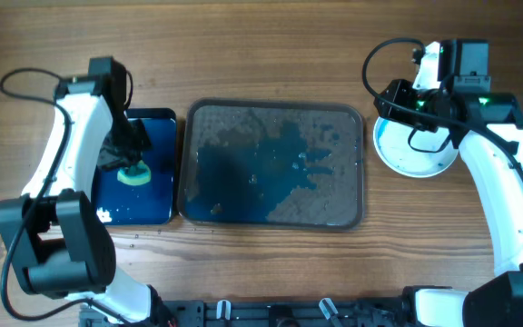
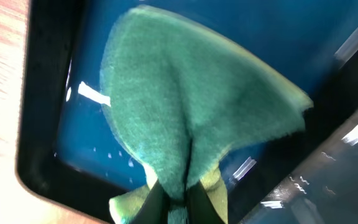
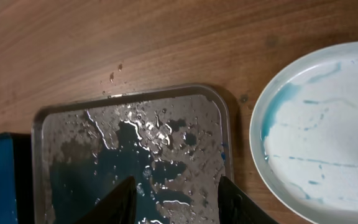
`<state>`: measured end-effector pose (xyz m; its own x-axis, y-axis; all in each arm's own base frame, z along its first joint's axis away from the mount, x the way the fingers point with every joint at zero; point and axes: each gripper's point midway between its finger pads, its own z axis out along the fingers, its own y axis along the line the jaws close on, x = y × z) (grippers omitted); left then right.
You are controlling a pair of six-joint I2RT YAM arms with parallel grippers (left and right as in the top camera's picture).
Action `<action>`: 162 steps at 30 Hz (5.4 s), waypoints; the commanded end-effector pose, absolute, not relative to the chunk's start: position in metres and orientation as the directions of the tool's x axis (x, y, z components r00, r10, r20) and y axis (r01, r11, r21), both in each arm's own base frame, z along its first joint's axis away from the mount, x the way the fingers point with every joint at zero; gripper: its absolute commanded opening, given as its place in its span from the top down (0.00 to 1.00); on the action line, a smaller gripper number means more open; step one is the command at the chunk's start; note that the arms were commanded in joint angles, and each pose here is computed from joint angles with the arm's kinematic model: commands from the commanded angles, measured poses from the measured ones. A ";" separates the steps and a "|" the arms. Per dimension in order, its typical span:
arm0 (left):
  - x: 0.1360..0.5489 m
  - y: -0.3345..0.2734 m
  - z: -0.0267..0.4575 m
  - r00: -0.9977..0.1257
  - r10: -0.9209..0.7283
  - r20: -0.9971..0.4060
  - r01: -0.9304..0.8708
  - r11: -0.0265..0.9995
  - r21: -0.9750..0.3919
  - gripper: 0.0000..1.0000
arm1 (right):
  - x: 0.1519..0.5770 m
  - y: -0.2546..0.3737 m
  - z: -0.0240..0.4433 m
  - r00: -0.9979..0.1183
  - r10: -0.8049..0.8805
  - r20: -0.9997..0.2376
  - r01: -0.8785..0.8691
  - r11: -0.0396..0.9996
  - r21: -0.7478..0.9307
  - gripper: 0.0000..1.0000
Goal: Clean dirty plates on tray and stack at the side
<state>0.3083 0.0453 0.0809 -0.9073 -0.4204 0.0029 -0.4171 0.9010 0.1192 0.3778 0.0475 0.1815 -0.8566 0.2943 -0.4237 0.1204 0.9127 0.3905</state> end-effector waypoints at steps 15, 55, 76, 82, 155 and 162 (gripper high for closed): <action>0.287 0.007 0.180 -0.833 -0.445 -0.327 -0.443 0.892 -0.087 0.00 | 0.374 0.042 0.212 -0.817 0.226 -0.530 0.043 0.941 0.335 0.53; 0.281 0.005 0.199 -0.811 -0.439 -0.387 -0.427 0.896 -0.122 0.00 | 0.246 0.027 0.174 -0.027 0.135 -0.990 -0.158 0.978 0.138 0.00; 0.278 0.033 0.277 -0.377 -0.315 -0.871 -0.301 0.931 -0.207 0.00 | 0.246 0.027 0.173 -0.029 0.135 -0.990 -0.159 0.978 0.138 0.00; 0.234 0.048 0.243 -0.077 -0.307 -0.949 -0.281 0.920 -0.275 0.00 | 0.246 0.027 0.173 -0.029 0.135 -0.990 -0.158 0.978 0.138 0.00; 0.241 0.046 0.161 0.010 -0.271 -0.963 -0.241 0.934 -0.265 0.00 | 0.246 0.027 0.173 -0.029 0.135 -0.990 -0.159 0.978 0.138 0.00; 0.241 0.047 0.161 0.010 -0.271 -0.963 -0.241 0.934 -0.265 0.00 | 0.246 0.027 0.173 -0.029 0.135 -0.990 -0.158 0.978 0.138 0.00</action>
